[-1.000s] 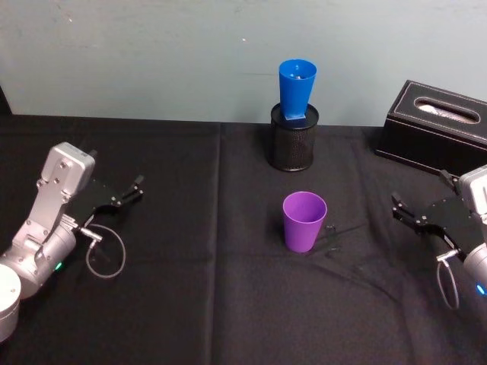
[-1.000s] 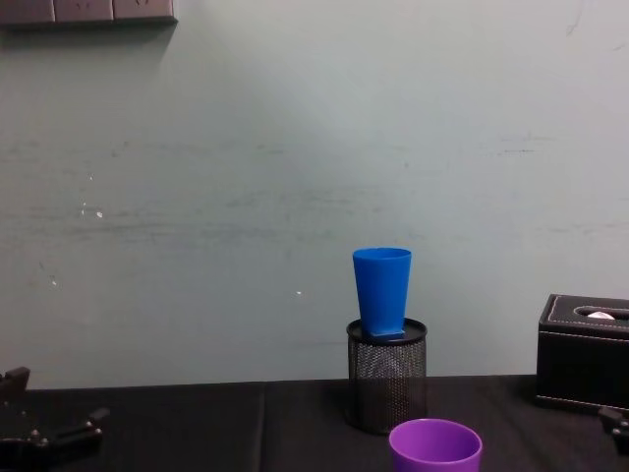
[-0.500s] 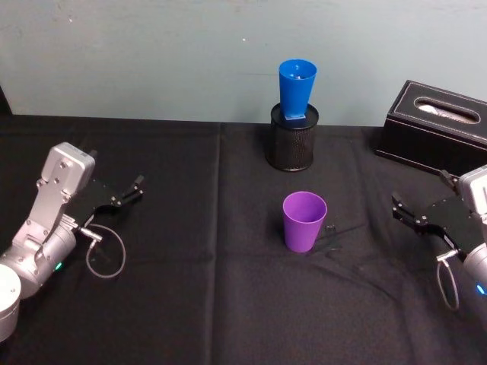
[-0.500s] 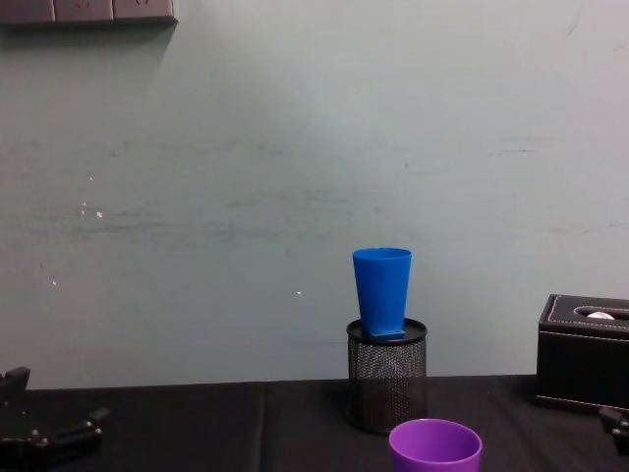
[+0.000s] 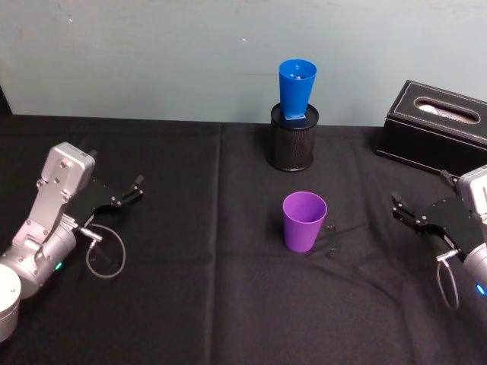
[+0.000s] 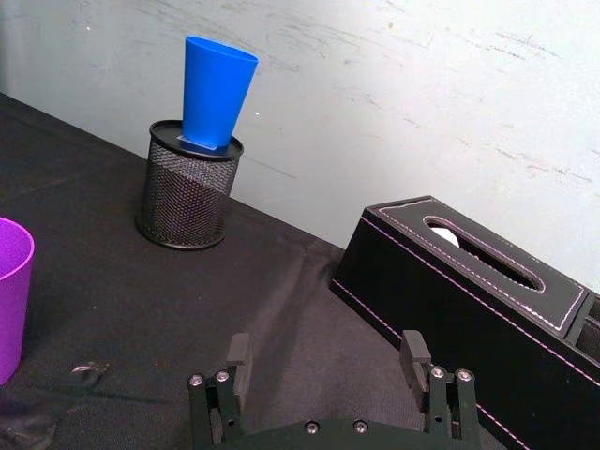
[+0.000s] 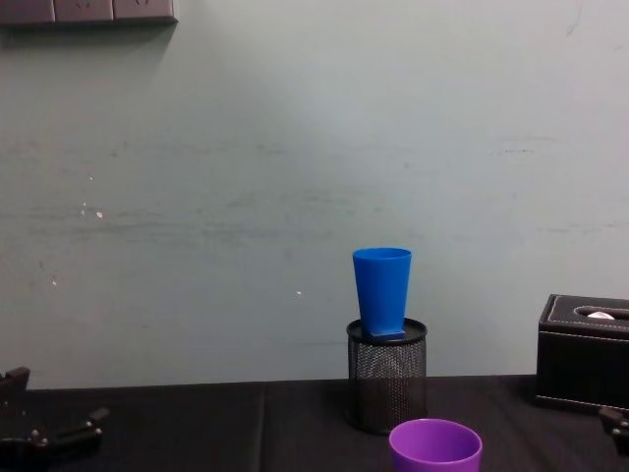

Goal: Pick up one cup with a gripper and tap it against the other cup.

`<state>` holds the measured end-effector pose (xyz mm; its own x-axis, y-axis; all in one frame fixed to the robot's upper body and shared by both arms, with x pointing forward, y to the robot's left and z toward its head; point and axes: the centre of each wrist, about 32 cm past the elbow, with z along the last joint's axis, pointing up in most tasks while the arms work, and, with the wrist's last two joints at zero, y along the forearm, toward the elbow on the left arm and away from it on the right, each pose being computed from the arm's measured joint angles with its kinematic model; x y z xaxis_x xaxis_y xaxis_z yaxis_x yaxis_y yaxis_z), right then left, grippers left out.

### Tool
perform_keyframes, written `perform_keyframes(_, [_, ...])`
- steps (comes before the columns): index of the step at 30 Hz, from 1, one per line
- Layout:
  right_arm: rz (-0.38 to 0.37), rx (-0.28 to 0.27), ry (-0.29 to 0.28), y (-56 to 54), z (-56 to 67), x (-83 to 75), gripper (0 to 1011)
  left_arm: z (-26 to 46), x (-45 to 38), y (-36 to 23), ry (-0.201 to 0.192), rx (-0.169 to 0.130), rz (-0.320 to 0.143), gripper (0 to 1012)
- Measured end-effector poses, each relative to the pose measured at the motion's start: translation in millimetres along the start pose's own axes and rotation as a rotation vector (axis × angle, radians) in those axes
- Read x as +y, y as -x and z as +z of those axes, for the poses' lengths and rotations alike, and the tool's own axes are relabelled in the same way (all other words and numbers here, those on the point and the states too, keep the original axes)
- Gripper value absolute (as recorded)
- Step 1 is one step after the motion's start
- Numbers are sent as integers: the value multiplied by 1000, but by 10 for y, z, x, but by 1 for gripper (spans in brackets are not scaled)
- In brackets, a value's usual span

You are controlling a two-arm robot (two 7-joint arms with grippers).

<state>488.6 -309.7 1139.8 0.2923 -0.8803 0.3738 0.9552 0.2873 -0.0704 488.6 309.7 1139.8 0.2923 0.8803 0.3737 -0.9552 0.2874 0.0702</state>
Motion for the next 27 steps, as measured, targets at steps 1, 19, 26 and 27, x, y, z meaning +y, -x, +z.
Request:
perform_keyframes(1, [0,0,0,0,0,0,1003,0,0,0,0,0,0,1005])
perform_keyframes(19, [5,6,-22,-31,26,9,1003,0,0,0,0,0,0,1005])
perform_keyframes(26, [18,36,-60,-50,109,-11,1003,0,0,0,0,0,0,1005])
perform_keyframes(27, [25,43,-65,-51,121,-20,1003,0,0,0,0,0,0,1005])
